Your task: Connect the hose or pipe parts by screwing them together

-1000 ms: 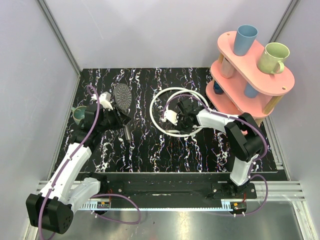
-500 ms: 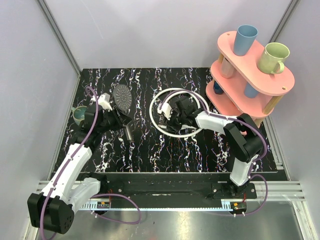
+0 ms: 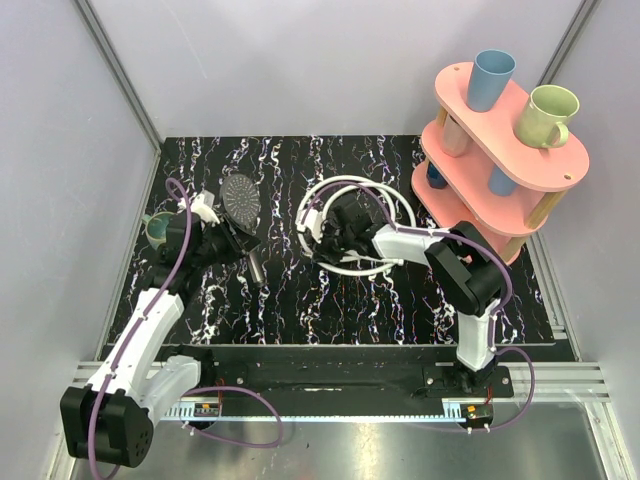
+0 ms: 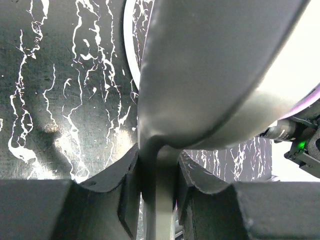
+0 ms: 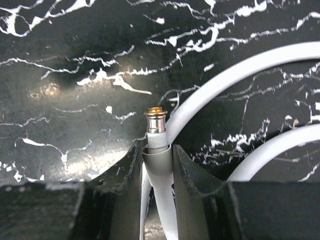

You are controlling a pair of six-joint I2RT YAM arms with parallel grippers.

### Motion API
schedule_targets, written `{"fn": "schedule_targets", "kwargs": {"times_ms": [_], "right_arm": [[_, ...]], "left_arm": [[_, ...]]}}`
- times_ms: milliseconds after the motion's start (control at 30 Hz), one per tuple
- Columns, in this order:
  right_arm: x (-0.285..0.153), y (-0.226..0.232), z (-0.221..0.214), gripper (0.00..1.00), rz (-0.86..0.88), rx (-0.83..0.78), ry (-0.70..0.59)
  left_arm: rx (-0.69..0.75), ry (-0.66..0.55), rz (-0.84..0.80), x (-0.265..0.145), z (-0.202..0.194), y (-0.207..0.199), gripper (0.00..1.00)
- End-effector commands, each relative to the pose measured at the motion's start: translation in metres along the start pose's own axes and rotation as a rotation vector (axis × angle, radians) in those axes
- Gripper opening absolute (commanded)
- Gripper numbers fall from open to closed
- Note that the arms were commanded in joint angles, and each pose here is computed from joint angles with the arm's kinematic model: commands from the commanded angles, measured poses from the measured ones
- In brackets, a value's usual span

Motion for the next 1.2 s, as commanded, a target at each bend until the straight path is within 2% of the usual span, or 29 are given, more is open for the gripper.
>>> {"fn": "schedule_targets", "kwargs": {"times_ms": [0,200,233,400,533,700,833,900,1033,1167], "right_arm": [[0.011,0.002,0.039,0.27,0.006,-0.088,-0.156],[0.004,0.011,0.048,0.23,-0.016,-0.091,-0.196],[0.001,0.019,0.038,0.22,0.007,-0.085,-0.189],[-0.028,0.046,0.033,0.23,0.084,-0.085,-0.228],[-0.031,0.061,0.016,0.26,0.128,-0.051,-0.182],[-0.010,0.071,0.016,0.36,0.103,0.009,-0.139],[0.008,0.073,0.028,0.42,0.066,-0.004,-0.129],[0.008,0.071,0.033,0.51,0.061,-0.018,-0.145],[-0.002,0.070,0.038,0.61,0.053,-0.123,-0.166],[-0.017,0.063,0.039,0.66,0.004,-0.246,-0.145]], "left_arm": [[0.033,-0.074,-0.083,-0.006,0.014,-0.012,0.00],[0.027,-0.068,0.009,-0.007,0.014,-0.003,0.00],[0.027,-0.063,0.016,-0.007,0.014,-0.002,0.00],[0.034,-0.038,0.055,-0.004,0.015,0.002,0.00],[0.028,-0.018,0.062,-0.001,0.012,0.005,0.00],[0.021,-0.009,0.074,0.002,0.011,0.008,0.00],[0.034,-0.012,0.091,0.002,0.013,0.009,0.00],[0.036,-0.016,0.101,0.002,0.013,0.010,0.00],[0.040,-0.015,0.109,0.001,0.012,0.012,0.00],[0.039,-0.017,0.114,0.000,0.010,0.014,0.00]]}}
Point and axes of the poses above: each gripper's point midway between its finger pads, its own x axis out along the fingers, its own y axis along the line the jaws close on, z = x × y, the point moved 9 cm from there along -x, back along the fingers, and after that the axes turned 1 degree about -x, right-handed, at the moved point
